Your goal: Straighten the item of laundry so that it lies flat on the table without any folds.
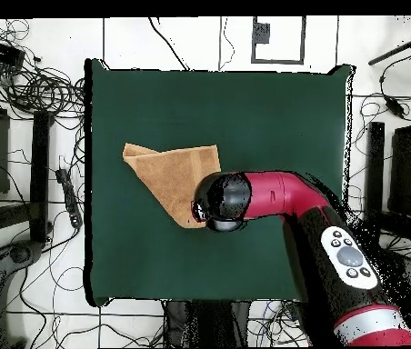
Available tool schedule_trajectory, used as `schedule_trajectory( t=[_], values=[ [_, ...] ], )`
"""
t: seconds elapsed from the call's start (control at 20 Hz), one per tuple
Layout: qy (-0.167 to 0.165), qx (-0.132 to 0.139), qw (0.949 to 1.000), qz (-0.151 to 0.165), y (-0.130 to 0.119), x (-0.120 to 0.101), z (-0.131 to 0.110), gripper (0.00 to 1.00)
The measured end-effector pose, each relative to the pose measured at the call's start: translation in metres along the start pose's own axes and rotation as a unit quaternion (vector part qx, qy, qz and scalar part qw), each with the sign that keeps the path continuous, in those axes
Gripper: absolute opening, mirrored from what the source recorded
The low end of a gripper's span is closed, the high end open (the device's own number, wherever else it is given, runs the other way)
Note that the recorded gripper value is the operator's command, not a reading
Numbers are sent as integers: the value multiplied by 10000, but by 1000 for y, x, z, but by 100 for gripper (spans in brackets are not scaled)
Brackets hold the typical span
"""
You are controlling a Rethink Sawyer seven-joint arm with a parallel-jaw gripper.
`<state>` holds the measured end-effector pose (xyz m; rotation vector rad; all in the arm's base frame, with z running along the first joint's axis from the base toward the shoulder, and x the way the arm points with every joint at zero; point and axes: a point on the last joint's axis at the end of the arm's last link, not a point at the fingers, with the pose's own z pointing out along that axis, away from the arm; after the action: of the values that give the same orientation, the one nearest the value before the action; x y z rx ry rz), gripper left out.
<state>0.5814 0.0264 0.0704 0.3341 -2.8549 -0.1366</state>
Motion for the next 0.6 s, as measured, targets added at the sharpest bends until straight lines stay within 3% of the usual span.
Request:
schedule_trajectory(
  t=[0.05, 0.1, 0.6],
  values=[
    [10, 40, 10000, -15, -1, 1, -3, 0],
    [12, 81, 10000, -40, -2, 2, -3, 100],
    [-24, 280, 9995, -156, -8, 4, -6, 100]
  ],
)
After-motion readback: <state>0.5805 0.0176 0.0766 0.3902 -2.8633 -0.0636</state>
